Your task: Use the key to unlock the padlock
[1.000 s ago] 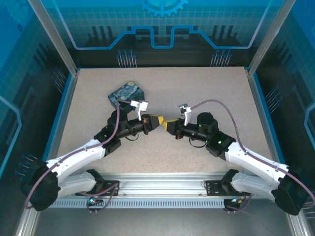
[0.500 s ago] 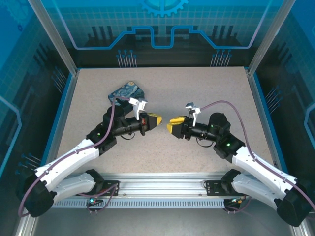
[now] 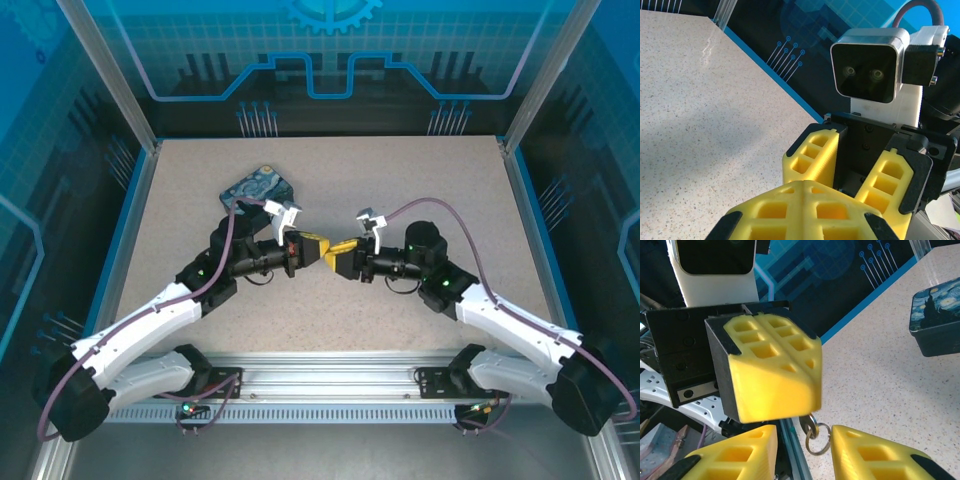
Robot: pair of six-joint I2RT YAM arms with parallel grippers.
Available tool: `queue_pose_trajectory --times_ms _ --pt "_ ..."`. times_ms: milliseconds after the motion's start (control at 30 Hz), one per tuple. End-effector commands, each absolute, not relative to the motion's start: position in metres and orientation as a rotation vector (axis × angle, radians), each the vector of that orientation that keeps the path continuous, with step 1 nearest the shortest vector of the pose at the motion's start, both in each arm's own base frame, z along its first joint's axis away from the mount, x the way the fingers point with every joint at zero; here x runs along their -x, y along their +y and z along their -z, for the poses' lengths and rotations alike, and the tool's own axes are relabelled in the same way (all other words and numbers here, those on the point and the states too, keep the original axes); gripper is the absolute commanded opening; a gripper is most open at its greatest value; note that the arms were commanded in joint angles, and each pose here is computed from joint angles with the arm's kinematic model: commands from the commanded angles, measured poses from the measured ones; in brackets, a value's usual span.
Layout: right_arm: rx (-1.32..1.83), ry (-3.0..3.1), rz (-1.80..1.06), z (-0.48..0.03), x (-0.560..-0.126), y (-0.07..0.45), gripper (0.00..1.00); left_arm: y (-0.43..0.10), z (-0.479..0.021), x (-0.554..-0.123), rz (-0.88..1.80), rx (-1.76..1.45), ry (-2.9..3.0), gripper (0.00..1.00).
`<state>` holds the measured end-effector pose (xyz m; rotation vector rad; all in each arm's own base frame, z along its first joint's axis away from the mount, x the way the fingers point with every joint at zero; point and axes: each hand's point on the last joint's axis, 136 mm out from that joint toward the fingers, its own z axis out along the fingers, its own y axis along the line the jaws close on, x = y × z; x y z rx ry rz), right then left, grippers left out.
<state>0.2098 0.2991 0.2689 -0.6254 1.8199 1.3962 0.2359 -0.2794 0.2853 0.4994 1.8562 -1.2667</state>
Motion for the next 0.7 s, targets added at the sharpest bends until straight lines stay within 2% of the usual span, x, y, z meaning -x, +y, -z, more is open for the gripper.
queue_pose_trajectory --times_ms 0,200,667 --pt "0.664 1.749 -1.429 -0.29 -0.207 0.308 0.31 -0.284 -0.296 -0.233 1.289 -0.535 1.825 0.0" --pt "0.671 1.764 -1.425 -0.287 -0.207 0.31 0.23 -0.284 -0.295 -0.234 1.284 -0.529 1.829 0.0" --pt "0.66 1.771 -1.397 -0.291 -0.205 0.299 0.21 -0.285 -0.293 -0.235 1.284 -0.536 1.83 0.0"
